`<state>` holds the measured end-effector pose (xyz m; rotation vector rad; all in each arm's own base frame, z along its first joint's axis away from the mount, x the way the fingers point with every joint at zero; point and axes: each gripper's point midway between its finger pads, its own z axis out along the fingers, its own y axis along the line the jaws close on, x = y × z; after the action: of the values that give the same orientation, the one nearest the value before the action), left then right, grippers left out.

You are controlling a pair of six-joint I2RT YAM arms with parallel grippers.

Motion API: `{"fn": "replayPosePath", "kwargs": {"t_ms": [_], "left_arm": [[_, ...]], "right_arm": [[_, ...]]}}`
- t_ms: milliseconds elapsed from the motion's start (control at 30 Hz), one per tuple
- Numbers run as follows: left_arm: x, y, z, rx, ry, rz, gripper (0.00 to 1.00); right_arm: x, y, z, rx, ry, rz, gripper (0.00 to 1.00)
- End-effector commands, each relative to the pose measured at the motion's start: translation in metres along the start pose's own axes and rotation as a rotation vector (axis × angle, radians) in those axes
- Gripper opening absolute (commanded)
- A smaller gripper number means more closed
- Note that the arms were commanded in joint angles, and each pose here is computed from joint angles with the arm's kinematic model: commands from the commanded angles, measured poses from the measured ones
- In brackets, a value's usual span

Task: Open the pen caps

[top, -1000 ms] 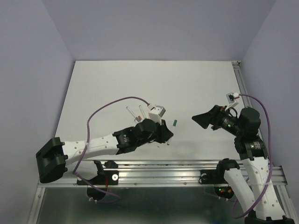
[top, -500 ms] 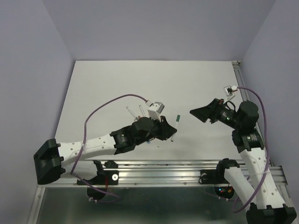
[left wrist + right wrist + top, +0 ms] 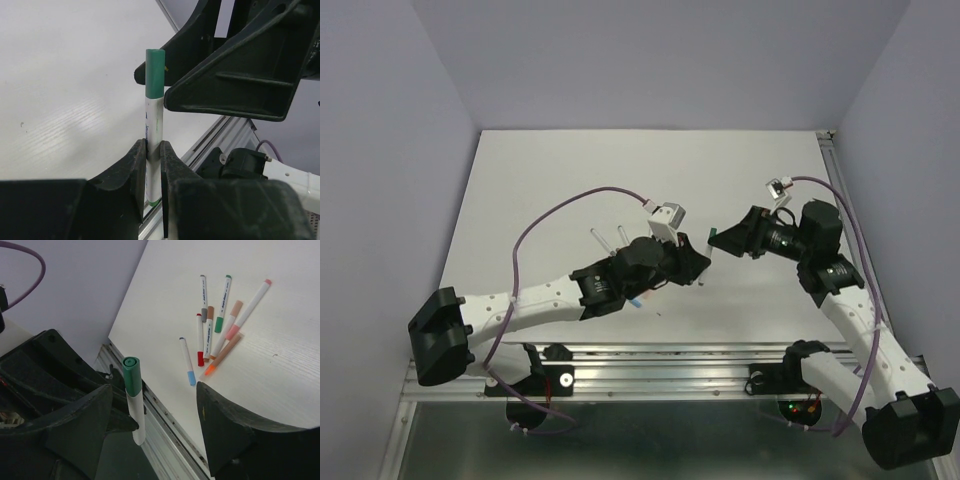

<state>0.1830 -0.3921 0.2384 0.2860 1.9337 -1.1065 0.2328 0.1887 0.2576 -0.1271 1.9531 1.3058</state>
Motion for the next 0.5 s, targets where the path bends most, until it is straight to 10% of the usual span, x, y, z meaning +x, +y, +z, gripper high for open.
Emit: {"fn": "replayPosePath", "kwargs": {"t_ms": [0, 467], "left_arm": [[-0.031, -0.011, 0.002, 0.017, -0.078, 0.011, 0.00], [-0.025, -0.015, 0.006, 0.042, -0.048, 0.016, 0.00]], "right_arm": [[-0.018, 0.022, 0.007, -0.062, -0.048, -0.119, 0.71], [-0.030, 0.030, 0.017, -0.088, -0.098, -0.139, 0.52]]}}
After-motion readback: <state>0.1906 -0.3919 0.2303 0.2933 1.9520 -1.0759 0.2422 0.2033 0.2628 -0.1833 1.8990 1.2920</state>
